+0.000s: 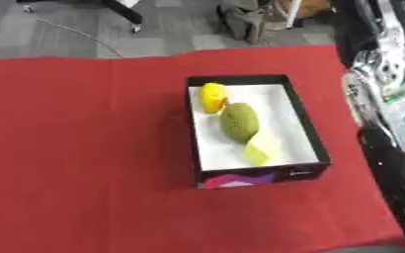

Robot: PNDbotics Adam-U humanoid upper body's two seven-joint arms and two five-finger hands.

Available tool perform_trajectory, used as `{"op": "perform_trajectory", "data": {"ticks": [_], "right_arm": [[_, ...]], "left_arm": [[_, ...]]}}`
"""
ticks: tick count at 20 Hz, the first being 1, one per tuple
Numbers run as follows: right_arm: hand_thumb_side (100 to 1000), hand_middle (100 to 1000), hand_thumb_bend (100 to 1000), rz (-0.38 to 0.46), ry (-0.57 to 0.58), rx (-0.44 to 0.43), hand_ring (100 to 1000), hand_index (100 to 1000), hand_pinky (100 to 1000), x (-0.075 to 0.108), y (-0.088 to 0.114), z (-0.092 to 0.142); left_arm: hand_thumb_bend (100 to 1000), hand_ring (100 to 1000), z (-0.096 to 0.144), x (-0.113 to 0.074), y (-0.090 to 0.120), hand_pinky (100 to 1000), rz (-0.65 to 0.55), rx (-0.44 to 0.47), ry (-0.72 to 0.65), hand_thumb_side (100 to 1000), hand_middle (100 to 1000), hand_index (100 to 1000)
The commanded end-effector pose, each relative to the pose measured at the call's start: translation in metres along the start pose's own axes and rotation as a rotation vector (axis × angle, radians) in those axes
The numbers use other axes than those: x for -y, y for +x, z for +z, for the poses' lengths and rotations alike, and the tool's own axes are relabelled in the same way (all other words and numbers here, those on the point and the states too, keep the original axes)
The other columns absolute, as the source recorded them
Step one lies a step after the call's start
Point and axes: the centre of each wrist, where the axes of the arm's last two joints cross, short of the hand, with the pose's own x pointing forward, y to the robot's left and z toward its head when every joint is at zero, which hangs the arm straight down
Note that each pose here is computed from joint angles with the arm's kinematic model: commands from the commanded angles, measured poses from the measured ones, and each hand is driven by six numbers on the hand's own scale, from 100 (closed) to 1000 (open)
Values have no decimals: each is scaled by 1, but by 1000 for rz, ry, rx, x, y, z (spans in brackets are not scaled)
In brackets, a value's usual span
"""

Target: Pick up the objects with one hand, pass them to the other hand, and then place them into the box on the other side of the table.

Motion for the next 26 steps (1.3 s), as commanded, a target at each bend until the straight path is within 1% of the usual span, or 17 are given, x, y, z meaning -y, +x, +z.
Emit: {"op": "perform_trajectory", "data": {"ticks": [1,3,6,9,11,12,14,16,18,20,21,23,26], "right_arm": [[594,817,100,-10,54,-4,1000,1000,1000,4,-3,2],[570,789,100,10,73,-48,1000,1000,1000,6,-10,6],[566,779,100,47,94,-108,1000,1000,1000,7,-16,12],[586,783,100,41,120,-136,1000,1000,1000,5,-19,17],[591,782,100,30,119,-134,1000,1000,1000,5,-18,18],[588,766,100,32,115,-122,1000,1000,1000,5,-16,19],[584,735,100,54,99,-58,1000,1000,1000,5,-9,21],[578,719,100,78,66,37,1000,1000,1000,4,-3,23],[579,719,100,91,16,134,1000,1000,1000,2,1,23],[581,720,100,88,-25,199,1000,1000,1000,0,2,23],[581,720,100,85,-39,217,1000,1000,1000,-2,2,23],[580,719,100,80,-51,231,1000,1000,1000,-3,1,23],[581,717,100,78,-50,223,1000,1000,1000,-5,0,24]], "left_arm": [[286,715,-3,3,-6,699,48,-26,17,961,709,984],[280,732,-2,7,-15,717,36,-34,0,980,721,999],[255,735,1,12,-24,721,10,-31,-15,957,725,999],[242,752,2,15,-32,719,-21,-18,-16,946,744,1000],[239,757,2,16,-34,718,-46,-5,-18,941,755,1000],[238,743,1,17,-33,710,-54,9,-17,928,752,1000],[241,690,-2,20,-25,686,-68,90,3,897,725,1000],[244,651,-4,22,-18,668,-93,191,42,875,688,1000],[242,637,-3,24,-17,662,-119,259,81,868,672,1000],[245,630,-2,25,-18,659,-133,288,102,866,667,1000],[245,628,-1,25,-19,658,-134,292,109,866,665,1000],[245,623,0,25,-20,656,-131,292,117,865,657,1000],[246,603,2,24,-19,650,-117,286,120,866,638,1000]]}}
